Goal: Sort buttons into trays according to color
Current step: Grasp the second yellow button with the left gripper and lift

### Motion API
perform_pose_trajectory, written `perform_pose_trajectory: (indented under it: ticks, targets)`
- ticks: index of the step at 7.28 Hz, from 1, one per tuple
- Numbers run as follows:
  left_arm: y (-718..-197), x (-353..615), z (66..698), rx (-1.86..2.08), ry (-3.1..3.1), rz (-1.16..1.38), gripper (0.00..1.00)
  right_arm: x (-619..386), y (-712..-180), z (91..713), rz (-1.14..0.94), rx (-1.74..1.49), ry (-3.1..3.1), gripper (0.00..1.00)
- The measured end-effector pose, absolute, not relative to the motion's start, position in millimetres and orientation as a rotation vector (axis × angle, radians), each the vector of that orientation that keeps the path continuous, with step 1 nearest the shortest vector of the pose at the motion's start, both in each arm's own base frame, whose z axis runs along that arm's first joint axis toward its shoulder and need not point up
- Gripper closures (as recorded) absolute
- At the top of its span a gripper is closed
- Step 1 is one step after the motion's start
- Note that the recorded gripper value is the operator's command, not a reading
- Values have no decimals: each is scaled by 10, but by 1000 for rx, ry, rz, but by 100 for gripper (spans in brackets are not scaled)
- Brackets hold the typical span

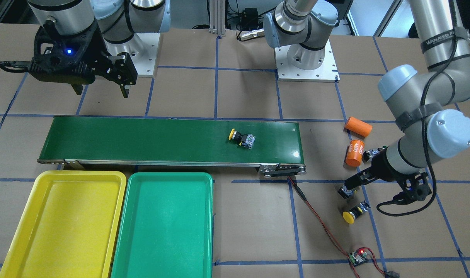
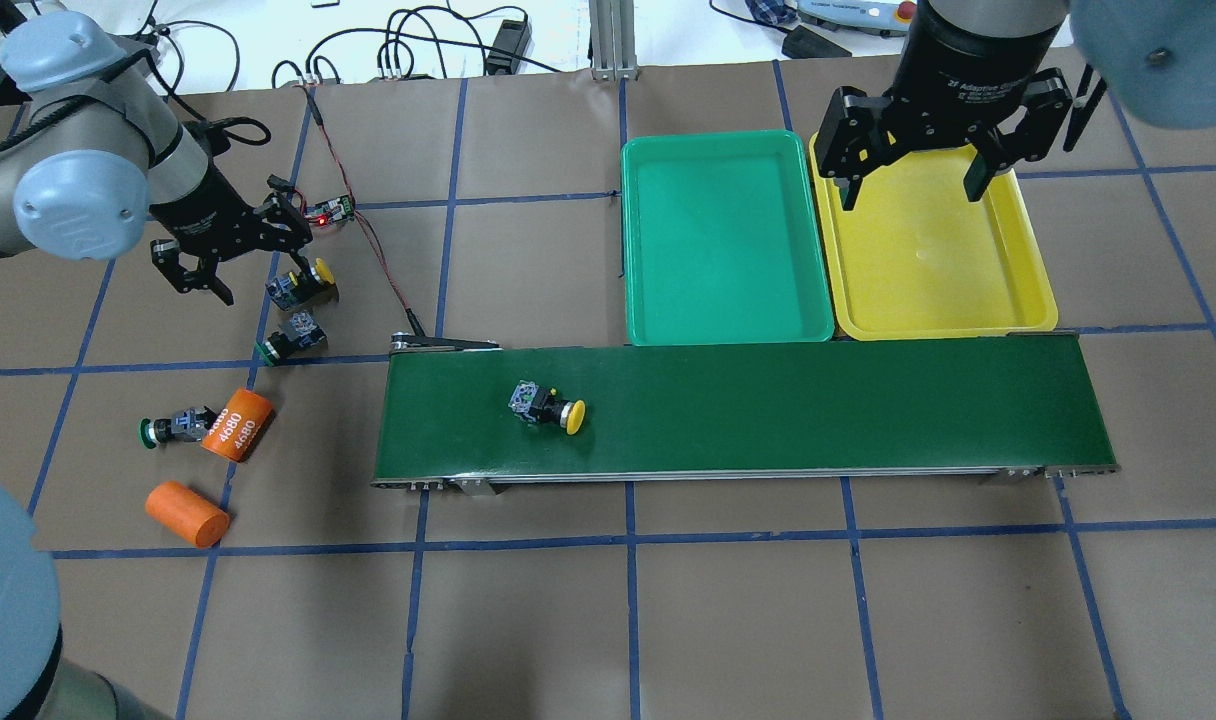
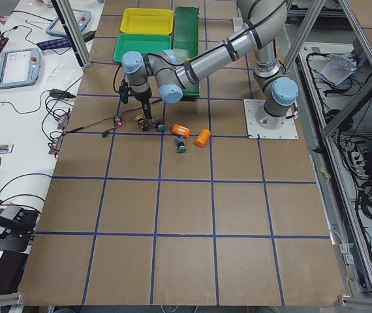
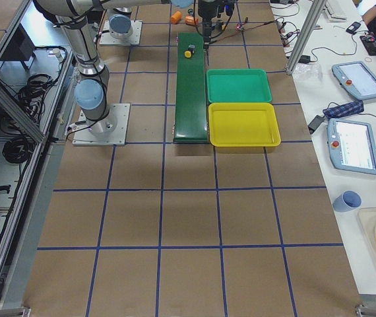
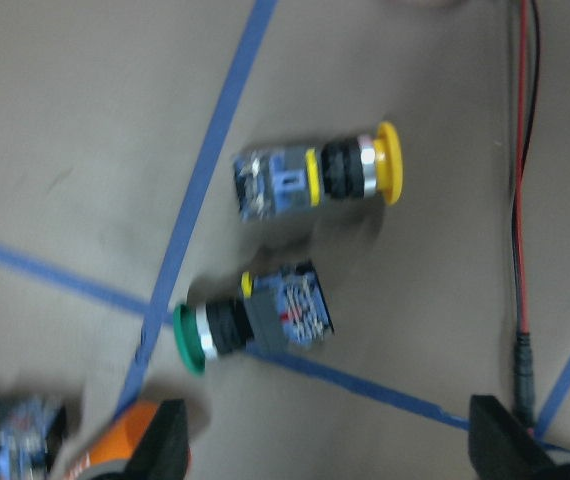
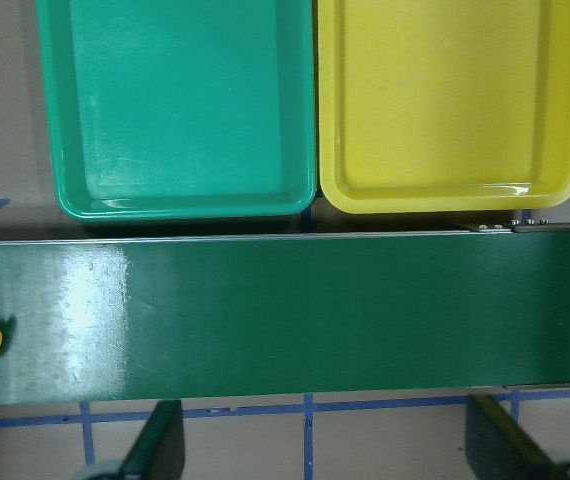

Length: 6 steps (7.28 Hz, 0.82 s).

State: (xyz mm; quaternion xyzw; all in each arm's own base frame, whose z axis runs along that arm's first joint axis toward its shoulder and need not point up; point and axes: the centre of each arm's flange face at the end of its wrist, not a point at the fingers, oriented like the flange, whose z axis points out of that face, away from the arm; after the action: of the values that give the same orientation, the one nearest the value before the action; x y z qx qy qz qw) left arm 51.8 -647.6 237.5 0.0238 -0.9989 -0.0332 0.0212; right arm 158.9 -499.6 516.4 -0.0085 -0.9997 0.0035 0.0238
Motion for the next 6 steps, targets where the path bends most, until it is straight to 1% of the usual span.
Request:
perform_pose_trajectory:
  ticks: [2,4,5,6]
  targets:
    - [-6698,602,1963,-296,-3084,-72,0,1590,-4988,5159,8,-33,-3095,0]
    - [-6736,634,1678,-553,-3047,-102,0,1594,-4953,5118,-2,-33,-3096,0]
    - [-6720,632,1616,-633,-3029,-114,66,1597,-4932,5134,6,-32,-3096,0]
    - [-6716,623,1632,-668,-3023,-113,100,1596,-4937,5154,15,-32,-3094,0]
